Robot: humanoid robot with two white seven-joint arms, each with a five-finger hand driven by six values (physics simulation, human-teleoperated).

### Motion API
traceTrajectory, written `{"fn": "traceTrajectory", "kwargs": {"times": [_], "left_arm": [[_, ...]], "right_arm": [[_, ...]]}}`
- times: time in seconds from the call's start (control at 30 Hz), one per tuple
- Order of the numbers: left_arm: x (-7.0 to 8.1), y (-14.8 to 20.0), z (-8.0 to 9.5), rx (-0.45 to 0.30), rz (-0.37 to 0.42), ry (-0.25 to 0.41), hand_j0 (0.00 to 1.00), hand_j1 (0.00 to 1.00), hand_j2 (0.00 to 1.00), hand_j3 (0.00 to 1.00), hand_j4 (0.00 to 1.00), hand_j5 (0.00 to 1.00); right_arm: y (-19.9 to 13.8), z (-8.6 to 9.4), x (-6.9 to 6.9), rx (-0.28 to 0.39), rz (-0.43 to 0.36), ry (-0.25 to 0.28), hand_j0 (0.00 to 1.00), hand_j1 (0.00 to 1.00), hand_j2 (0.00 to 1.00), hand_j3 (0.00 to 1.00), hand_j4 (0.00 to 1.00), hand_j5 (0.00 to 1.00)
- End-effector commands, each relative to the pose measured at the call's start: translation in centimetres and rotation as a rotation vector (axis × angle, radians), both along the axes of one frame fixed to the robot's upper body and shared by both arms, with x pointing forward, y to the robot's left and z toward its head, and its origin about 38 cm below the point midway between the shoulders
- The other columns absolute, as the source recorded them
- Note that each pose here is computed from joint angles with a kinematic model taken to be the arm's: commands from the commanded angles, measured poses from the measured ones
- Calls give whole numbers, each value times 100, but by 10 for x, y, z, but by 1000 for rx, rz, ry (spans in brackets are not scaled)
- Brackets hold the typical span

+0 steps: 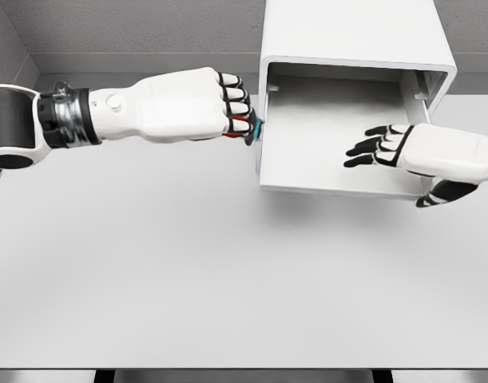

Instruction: Slide open multi-storey tabletop storage cabinets and put open load switch and slide close multi-storey tabletop storage cabinets

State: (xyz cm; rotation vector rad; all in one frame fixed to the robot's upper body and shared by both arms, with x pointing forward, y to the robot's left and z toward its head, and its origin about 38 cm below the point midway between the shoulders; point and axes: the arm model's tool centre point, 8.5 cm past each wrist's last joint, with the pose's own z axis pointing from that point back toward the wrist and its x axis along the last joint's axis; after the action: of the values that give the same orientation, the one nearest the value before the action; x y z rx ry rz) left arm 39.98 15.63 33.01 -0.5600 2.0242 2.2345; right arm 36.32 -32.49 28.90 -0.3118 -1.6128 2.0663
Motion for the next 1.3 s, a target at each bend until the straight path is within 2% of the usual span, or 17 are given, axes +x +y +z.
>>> {"fn": "traceTrajectory", "kwargs": {"times": [0.0, 0.27, 0.33, 0.43, 0.57, 0.6, 0.63, 0.73, 0.8, 0.87, 0.9, 0.97, 1.07, 1.13, 1.27], "left_arm": [[-1, -1, 1, -6, -5, 0, 49, 49, 49, 49, 49, 49], [-3, -13, 1, -18, -32, -1, 49, 49, 49, 49, 49, 49], [-3, -15, 1, -19, -35, -1, 49, 49, 49, 49, 49, 49], [-2, -16, 1, -19, -35, -1, 49, 49, 49, 49, 49, 49], [-1, -19, 4, -24, -39, -7, 49, 49, 49, 49, 49, 49], [-1, -20, 3, -24, -42, -5, 50, 50, 50, 50, 50, 50], [-2, -22, 3, -26, -45, -6, 50, 50, 50, 50, 50, 50], [-2, -30, 7, -34, -63, -14, 49, 49, 49, 49, 49, 49], [0, -34, 6, -39, -65, -10, 50, 50, 50, 50, 50, 50], [3, -36, 6, -37, -59, -8, 50, 50, 50, 50, 50, 50], [5, -40, 7, -38, -62, -9, 50, 50, 50, 50, 50, 50], [6, -45, 7, -40, -67, -5, 50, 50, 50, 50, 50, 50], [12, -51, 9, -41, -62, -1, 50, 50, 50, 50, 50, 50], [13, -57, 11, -48, -69, -4, 50, 50, 50, 50, 50, 50], [21, -66, 10, -41, -62, 11, 50, 50, 50, 50, 50, 50]], "right_arm": [[-3, 5, 0, 15, -10, 4, 99, 99, 99, 99, 99, 99], [-9, 11, -2, 16, -19, 7, 100, 100, 100, 100, 100, 100], [-18, 22, -4, 16, -35, 6, 100, 100, 100, 100, 100, 100], [-24, 28, -6, 10, -48, 9, 99, 99, 99, 99, 99, 99], [-38, 39, -10, -28, -76, 7, 98, 98, 98, 98, 98, 98], [-41, 46, -11, -28, -83, -5, 94, 94, 94, 94, 94, 94], [-42, 51, -11, -25, -86, -15, 81, 81, 81, 81, 81, 81], [-44, 63, -10, -4, -94, -42, 67, 67, 67, 67, 67, 67], [-51, 64, -8, 17, -114, -31, 67, 67, 67, 67, 67, 67], [-70, 63, 0, 34, -176, -18, 69, 69, 69, 69, 69, 69], [-78, 70, 3, 46, -203, -38, 70, 70, 70, 70, 70, 70], [-97, 73, 8, 59, -264, -45, 72, 72, 72, 72, 72, 72], [-112, 67, 12, 53, -310, -28, 72, 72, 72, 72, 72, 72], [-117, 56, 12, 36, -328, -2, 72, 72, 72, 72, 72, 72], [-118, 31, 8, -47, -329, 36, 72, 72, 72, 72, 72, 72]]}}
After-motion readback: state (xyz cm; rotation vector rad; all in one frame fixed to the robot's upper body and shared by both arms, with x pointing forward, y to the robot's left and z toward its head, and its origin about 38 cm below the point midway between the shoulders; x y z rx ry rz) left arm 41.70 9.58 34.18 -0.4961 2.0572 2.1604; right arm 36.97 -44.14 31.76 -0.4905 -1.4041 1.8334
